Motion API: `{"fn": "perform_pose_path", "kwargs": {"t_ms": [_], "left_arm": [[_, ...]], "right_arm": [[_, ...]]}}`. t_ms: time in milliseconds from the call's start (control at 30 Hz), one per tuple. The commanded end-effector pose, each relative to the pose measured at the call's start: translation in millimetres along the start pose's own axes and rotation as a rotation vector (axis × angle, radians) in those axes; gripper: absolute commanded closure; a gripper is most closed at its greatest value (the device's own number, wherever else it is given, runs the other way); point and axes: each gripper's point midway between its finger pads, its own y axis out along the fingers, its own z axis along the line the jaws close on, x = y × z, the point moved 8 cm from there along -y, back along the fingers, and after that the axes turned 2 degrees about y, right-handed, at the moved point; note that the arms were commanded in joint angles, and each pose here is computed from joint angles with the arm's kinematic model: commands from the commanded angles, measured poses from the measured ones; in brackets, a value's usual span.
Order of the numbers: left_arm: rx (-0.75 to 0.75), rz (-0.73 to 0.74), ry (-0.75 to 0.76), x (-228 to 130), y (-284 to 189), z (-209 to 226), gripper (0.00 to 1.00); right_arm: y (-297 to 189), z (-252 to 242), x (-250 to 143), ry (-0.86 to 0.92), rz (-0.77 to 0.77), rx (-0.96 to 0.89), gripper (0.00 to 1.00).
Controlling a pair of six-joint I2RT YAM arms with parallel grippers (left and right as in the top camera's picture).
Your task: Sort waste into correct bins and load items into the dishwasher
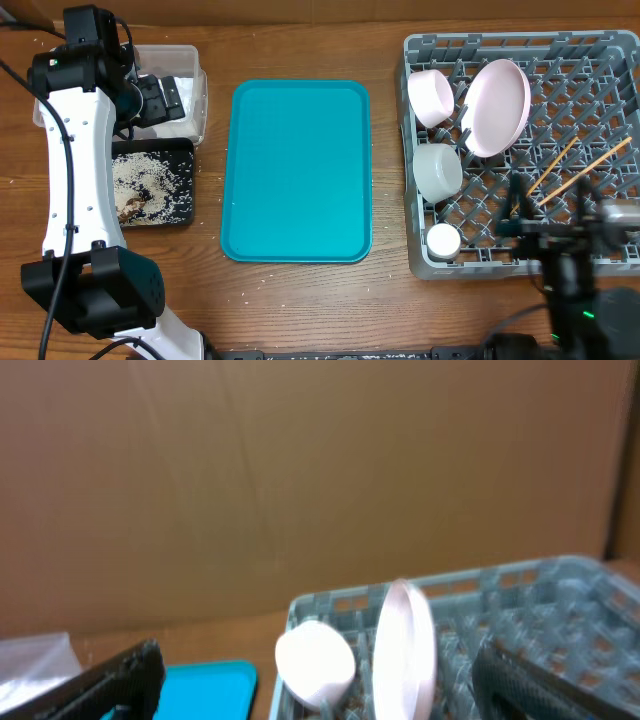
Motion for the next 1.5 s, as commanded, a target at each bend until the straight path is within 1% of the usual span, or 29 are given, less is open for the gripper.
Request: {"fn": "perform_pose_path", "kwargs": {"t_ms": [0, 100, 233, 533, 567, 1467], "left_arm": [[0.002, -0.003, 0.024, 0, -1, 0, 0.00], [0.002, -0.003, 0.024, 0, -1, 0, 0.00], [0.002, -0.003, 0.024, 0, -1, 0, 0.00], [0.002, -0.003, 0.024, 0, -1, 0, 0.00], [0.002, -0.003, 0.023, 0, -1, 0, 0.00], [0.002, -0.003, 0.023, 0, -1, 0, 0.00]], "right_arm": [[10, -3, -45, 0.003, 0.005, 0.060, 0.00], [16, -6, -80, 0.003, 0.005, 0.102, 0.00], [18, -11, -112, 0.004, 0.029, 0.111, 0.00], [16, -18, -142, 0.004, 0.027, 0.112, 0.00], [16, -20, -148, 0.005, 0.049, 0.106, 0.00], [16, -20, -148, 0.005, 0.049, 0.106, 0.00]]}}
